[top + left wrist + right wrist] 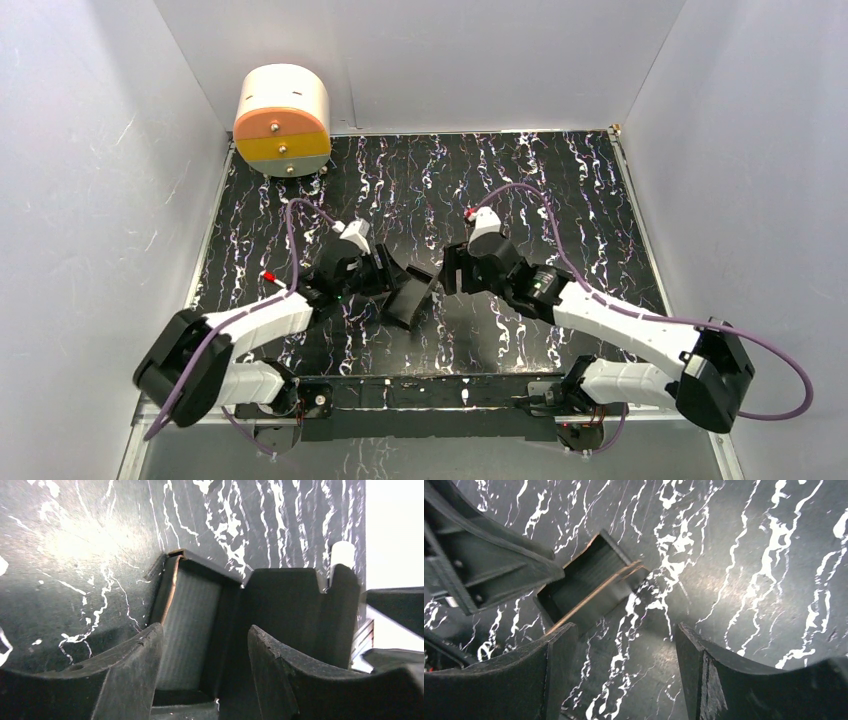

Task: Fold the paper box
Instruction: Fold the paper box at the center of the board.

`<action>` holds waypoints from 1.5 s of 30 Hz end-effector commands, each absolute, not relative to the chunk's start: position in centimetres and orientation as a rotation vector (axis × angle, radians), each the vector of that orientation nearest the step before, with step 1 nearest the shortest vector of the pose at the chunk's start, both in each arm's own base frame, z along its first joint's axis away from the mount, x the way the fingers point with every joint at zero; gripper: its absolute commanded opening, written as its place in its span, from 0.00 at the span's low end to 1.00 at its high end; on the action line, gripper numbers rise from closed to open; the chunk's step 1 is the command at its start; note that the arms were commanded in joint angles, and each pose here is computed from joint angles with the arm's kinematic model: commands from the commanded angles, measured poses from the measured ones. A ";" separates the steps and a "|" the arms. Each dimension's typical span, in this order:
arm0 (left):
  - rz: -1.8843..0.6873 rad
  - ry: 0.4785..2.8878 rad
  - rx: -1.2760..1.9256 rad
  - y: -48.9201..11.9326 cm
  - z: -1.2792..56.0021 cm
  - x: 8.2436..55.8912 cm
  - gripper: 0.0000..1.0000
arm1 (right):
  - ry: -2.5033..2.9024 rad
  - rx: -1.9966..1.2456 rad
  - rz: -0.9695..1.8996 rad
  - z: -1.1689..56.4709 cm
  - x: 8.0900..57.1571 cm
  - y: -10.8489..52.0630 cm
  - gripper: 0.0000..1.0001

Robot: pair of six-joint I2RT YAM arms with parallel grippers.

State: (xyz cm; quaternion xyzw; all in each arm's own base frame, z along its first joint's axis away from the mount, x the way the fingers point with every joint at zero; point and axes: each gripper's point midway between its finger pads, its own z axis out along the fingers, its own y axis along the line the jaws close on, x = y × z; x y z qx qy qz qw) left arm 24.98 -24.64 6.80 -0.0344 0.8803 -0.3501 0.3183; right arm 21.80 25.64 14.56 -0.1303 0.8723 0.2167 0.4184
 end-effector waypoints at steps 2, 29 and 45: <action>-0.794 2.244 -0.137 -21.7 9.0 25.2 0.63 | 2.318 -0.313 0.656 16.0 20.1 28.1 0.80; -0.976 2.455 0.434 -29.9 13.6 19.8 0.64 | 2.114 -0.112 0.329 17.7 22.2 20.0 0.80; -0.871 2.502 0.060 -31.7 12.7 22.8 0.00 | 2.046 -0.105 0.294 18.7 22.6 18.7 0.80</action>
